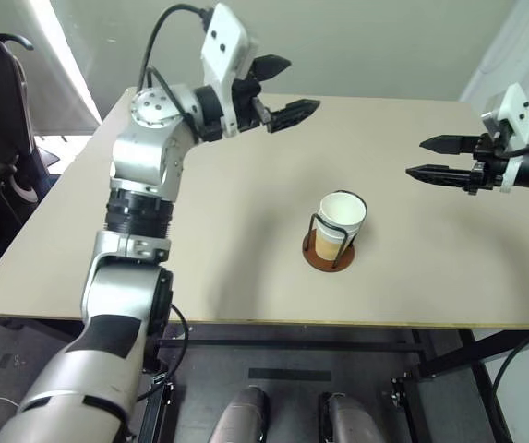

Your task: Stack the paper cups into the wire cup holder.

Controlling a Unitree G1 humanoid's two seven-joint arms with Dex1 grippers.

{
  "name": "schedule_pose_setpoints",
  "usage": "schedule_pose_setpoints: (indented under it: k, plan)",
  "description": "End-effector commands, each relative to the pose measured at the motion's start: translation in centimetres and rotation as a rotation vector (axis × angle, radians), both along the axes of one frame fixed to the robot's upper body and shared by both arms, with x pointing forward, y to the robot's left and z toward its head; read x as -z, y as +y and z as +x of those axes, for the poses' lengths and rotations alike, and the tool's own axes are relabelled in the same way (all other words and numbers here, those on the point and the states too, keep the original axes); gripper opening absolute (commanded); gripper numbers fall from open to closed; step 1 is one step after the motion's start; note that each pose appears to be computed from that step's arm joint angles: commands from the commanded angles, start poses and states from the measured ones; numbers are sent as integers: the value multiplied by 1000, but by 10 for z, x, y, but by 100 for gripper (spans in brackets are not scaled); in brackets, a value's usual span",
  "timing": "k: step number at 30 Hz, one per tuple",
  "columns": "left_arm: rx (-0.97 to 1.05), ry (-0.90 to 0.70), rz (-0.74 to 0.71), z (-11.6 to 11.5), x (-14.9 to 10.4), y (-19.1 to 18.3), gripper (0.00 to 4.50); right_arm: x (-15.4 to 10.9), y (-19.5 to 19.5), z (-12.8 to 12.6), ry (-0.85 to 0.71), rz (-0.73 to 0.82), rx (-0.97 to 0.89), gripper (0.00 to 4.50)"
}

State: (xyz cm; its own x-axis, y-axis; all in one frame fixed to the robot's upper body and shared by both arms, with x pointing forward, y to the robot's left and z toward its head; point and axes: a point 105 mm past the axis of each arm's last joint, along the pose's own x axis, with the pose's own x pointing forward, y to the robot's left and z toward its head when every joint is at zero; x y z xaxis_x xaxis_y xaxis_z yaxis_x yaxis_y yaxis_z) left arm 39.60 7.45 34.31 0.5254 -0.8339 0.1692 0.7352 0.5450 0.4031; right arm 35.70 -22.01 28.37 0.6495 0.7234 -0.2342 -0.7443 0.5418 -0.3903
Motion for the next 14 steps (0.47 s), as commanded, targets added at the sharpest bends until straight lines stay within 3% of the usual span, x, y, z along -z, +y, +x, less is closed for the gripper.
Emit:
schedule_pose_setpoints:
  k: [1, 14]
  plan:
    - [-66, -38, -71, -3, -14, 12, 447, -13, -10, 1, -75, 24, 54, 303]
    - [-231, -13, -160, 2, 1, 41, 447, -3, -12, 16, -89, 114, 141, 303]
